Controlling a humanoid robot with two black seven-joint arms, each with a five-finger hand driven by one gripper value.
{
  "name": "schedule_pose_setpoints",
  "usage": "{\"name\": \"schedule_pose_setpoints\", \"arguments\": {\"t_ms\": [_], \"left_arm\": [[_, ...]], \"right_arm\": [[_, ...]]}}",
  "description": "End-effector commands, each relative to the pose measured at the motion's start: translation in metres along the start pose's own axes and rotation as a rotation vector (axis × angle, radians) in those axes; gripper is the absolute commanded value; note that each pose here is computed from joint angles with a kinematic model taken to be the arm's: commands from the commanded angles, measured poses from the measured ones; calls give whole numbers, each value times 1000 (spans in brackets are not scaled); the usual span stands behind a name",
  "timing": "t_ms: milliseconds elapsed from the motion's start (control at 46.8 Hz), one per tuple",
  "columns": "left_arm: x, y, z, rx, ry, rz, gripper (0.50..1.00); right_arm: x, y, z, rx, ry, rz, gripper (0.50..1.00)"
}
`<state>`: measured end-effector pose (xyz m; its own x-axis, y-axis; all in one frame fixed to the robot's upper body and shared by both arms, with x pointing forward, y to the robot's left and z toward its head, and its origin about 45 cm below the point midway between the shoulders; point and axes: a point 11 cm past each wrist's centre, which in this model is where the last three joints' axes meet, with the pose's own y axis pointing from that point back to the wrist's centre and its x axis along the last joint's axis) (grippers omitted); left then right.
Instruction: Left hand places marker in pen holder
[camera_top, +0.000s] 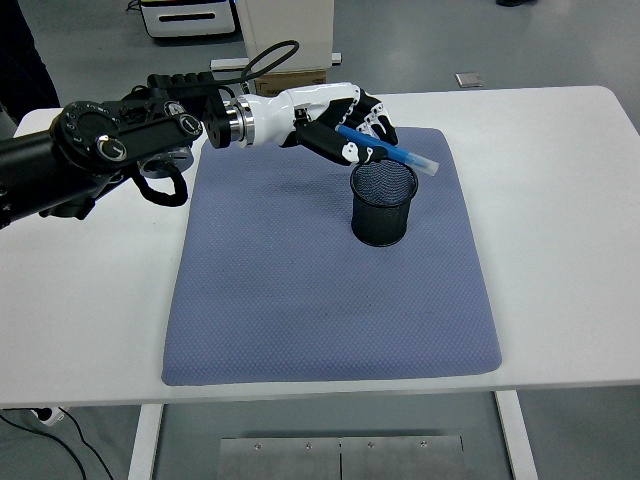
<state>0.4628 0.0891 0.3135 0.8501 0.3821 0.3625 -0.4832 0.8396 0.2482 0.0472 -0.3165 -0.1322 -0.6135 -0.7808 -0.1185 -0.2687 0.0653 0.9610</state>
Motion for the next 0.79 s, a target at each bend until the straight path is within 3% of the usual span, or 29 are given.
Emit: {"name": "schedule_pose_setpoints", "arguments": {"t_ms": [0, 769], "left_arm": [[-1, 0, -1, -19, 23, 7, 500], [-2, 3, -11, -129, 223, 89, 500]], "right_arm": [[0, 0, 0, 0, 0, 0, 1000], [0, 0, 0, 0, 0, 0, 1000]]}}
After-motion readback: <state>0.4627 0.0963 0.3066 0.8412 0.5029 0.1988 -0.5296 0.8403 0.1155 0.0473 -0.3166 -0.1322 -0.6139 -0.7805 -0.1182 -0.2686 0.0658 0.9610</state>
